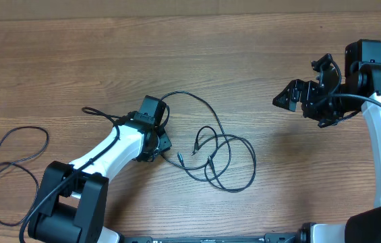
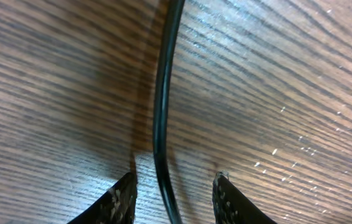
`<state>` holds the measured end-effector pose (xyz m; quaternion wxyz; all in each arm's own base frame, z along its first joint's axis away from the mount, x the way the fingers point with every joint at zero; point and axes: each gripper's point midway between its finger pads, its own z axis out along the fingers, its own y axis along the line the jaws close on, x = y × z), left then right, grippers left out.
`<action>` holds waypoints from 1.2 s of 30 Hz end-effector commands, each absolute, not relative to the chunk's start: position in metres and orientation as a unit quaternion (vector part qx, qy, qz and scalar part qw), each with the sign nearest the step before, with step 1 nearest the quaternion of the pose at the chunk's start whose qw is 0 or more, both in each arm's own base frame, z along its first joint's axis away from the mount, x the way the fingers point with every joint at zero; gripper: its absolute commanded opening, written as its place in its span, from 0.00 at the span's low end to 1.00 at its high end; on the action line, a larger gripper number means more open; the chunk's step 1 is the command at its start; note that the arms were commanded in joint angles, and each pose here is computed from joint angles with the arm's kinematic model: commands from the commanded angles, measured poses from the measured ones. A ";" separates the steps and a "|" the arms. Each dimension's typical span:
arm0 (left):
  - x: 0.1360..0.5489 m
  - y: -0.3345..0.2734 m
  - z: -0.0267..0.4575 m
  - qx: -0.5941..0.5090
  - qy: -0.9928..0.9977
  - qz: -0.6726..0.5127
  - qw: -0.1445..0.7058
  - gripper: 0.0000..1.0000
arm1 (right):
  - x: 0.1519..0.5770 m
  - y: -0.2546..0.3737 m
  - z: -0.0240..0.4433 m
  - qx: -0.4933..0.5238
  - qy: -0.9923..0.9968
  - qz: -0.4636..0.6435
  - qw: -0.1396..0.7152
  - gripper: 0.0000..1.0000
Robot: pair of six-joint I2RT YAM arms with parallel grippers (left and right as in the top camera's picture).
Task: Untangle cables
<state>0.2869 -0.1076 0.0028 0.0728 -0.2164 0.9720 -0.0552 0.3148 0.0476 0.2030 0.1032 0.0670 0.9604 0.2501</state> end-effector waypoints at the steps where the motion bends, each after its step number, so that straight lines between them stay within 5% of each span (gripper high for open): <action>1: 0.285 -0.107 -0.003 -0.218 0.972 -0.055 0.068 0.40 | 0.318 0.047 0.212 0.063 0.959 0.250 0.119 0.97; 6: 0.283 -0.106 -0.017 -0.218 0.973 -0.046 0.054 0.38 | 0.318 0.047 0.212 0.063 0.959 0.250 0.118 0.96; 8: 0.283 -0.106 -0.023 -0.214 0.975 -0.042 0.050 0.28 | 0.318 0.047 0.212 0.063 0.959 0.250 0.118 0.96; 10: 0.283 -0.106 -0.024 -0.208 0.976 -0.042 0.049 0.04 | 0.318 0.047 0.212 0.066 0.959 0.250 0.118 0.96; 16: 0.308 -0.115 0.003 -0.130 0.986 -0.059 0.091 0.04 | 0.319 0.051 0.214 0.073 0.955 0.263 0.117 0.96; 25: 0.363 -0.165 0.178 -0.007 0.954 -0.180 0.239 0.04 | 0.322 0.057 0.218 0.068 0.949 0.281 0.124 0.96; 36: 0.342 -0.215 0.349 0.085 0.872 -0.274 0.396 0.04 | 0.319 0.068 0.218 0.051 0.951 0.282 0.119 0.98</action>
